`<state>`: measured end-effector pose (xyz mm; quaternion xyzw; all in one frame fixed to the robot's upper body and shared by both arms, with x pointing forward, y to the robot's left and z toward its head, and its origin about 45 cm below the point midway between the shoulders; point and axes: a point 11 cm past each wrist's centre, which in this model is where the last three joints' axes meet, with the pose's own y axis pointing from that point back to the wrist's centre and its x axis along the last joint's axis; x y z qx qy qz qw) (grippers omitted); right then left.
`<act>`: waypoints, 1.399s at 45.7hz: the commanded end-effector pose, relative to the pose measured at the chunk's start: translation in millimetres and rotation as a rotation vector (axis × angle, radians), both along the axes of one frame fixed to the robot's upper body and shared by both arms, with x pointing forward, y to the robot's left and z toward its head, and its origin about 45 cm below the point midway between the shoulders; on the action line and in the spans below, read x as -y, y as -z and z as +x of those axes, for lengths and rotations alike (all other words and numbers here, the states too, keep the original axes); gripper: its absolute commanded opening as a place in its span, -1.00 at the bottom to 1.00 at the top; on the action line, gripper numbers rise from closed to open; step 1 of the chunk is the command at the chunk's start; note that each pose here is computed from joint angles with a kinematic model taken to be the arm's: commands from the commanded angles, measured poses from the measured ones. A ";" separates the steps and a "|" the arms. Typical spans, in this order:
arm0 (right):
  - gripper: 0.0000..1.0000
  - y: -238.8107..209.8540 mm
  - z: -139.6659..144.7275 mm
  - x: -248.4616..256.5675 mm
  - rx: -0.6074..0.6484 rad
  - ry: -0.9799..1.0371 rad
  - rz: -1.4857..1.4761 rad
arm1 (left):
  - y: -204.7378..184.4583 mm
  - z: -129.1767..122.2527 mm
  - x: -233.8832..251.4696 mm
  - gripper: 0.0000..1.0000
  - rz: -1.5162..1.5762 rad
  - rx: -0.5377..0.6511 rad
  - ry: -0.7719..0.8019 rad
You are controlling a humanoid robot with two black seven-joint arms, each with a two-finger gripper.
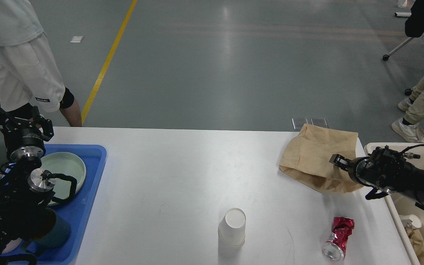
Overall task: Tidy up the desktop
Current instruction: 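Grasp the edge of the brown paper bag with the right gripper, then lift the paper bag and drop it into the white bin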
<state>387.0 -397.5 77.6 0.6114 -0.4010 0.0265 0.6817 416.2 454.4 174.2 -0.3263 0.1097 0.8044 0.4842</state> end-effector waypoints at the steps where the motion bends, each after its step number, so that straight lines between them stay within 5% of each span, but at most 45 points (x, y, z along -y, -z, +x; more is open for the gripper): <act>1: -0.68 0.3 -0.1 -9.6 -0.012 -0.014 0.020 | 0.0 0.0 0.0 0.93 0.000 0.000 0.000; 4: -1.00 4.0 -5.3 -19.3 -0.039 -0.030 0.044 | 0.0 0.0 0.0 0.93 0.000 0.000 0.000; 21: -1.00 -21.5 -14.4 -35.3 -0.098 -0.074 0.124 | 0.0 0.0 0.0 0.93 0.000 0.000 0.000; 44: -1.00 -180.1 9.9 -34.4 0.075 -0.109 0.273 | 0.0 0.0 0.0 0.93 0.000 0.000 0.000; 55: -1.00 -229.5 11.1 11.6 0.189 -0.018 0.302 | 0.0 0.0 0.0 0.93 0.000 0.000 0.000; 64: -1.00 -202.3 -8.8 95.6 0.187 0.161 0.168 | 0.1 0.0 -0.1 0.93 0.000 -0.001 -0.001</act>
